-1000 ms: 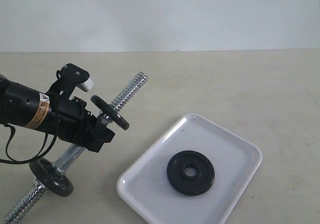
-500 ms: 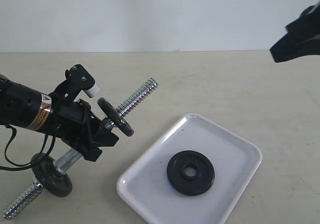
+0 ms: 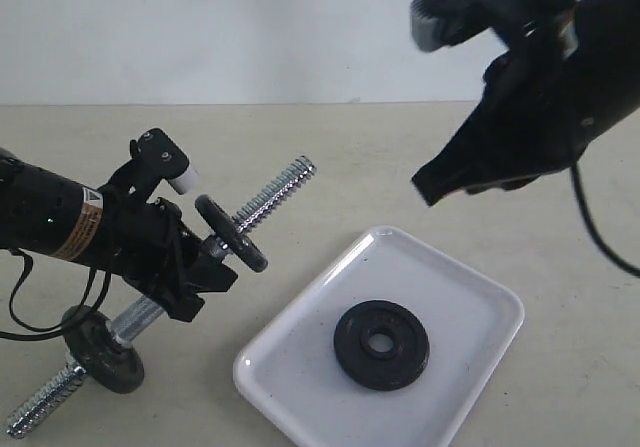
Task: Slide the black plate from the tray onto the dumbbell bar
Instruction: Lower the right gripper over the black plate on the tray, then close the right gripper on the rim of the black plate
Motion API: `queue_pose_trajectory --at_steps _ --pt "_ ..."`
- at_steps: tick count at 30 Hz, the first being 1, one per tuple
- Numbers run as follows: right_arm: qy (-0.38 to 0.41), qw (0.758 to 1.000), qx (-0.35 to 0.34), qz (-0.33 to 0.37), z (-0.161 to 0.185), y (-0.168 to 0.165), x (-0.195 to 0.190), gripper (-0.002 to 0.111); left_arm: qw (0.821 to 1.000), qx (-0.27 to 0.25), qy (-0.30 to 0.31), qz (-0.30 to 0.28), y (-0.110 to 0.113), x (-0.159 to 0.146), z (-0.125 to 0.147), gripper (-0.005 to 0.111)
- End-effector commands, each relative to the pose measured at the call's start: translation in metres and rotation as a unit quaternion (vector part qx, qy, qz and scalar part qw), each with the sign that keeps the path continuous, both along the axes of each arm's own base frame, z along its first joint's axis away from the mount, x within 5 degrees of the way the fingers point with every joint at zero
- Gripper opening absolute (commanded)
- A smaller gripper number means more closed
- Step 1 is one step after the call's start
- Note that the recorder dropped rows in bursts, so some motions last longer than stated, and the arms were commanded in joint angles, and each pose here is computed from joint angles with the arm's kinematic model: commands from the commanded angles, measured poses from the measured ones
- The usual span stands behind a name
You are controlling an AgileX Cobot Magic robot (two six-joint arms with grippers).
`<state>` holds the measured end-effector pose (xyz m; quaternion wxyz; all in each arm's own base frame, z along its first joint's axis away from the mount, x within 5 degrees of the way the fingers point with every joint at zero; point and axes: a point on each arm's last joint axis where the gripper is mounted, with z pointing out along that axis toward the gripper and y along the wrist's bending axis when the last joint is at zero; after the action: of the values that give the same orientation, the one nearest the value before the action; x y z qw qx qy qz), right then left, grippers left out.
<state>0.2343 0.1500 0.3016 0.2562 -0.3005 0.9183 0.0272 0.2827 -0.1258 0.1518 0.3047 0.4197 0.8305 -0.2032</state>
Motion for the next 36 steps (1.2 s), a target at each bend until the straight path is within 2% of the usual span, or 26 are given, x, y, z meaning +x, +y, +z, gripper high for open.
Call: queue_pose_trajectory --at_steps 1,2,4,5,7,8,11,18,36 --pt "0.059 0.995 -0.012 0.075 -0.03 0.028 -0.002 0.01 0.999 -0.037 -0.025 -0.004 -0.005 0.002 0.024 0.004" --pt "0.07 0.994 -0.015 0.084 -0.036 0.032 0.0 0.015 0.999 -0.038 -0.025 -0.004 -0.005 0.002 0.024 0.004" --pt "0.099 0.992 -0.009 0.08 -0.051 0.04 0.003 0.038 0.999 -0.038 -0.025 -0.004 -0.005 0.002 0.024 0.004" --pt "0.111 0.991 -0.007 0.077 -0.056 0.042 0.004 0.052 0.999 -0.039 -0.024 -0.005 -0.006 0.002 0.024 0.004" --pt "0.129 0.99 -0.008 0.052 -0.07 0.046 0.009 0.09 0.999 -0.042 -0.022 -0.009 -0.006 0.001 0.024 0.004" --pt "0.14 0.99 -0.005 0.03 -0.075 0.047 0.011 0.105 0.999 -0.044 -0.021 -0.01 -0.007 0.001 0.024 0.004" --pt "0.171 0.985 -0.008 -0.016 -0.095 0.051 0.016 0.103 0.999 -0.045 -0.02 -0.01 -0.007 0.001 0.024 0.004" --pt "0.189 0.982 -0.021 -0.021 -0.116 0.055 0.021 0.101 0.999 -0.045 -0.02 -0.01 -0.007 0.001 0.024 0.004" --pt "0.123 0.992 -0.006 -0.014 -0.119 0.06 0.035 0.101 0.999 -0.044 -0.02 -0.009 -0.006 0.001 0.024 0.004"
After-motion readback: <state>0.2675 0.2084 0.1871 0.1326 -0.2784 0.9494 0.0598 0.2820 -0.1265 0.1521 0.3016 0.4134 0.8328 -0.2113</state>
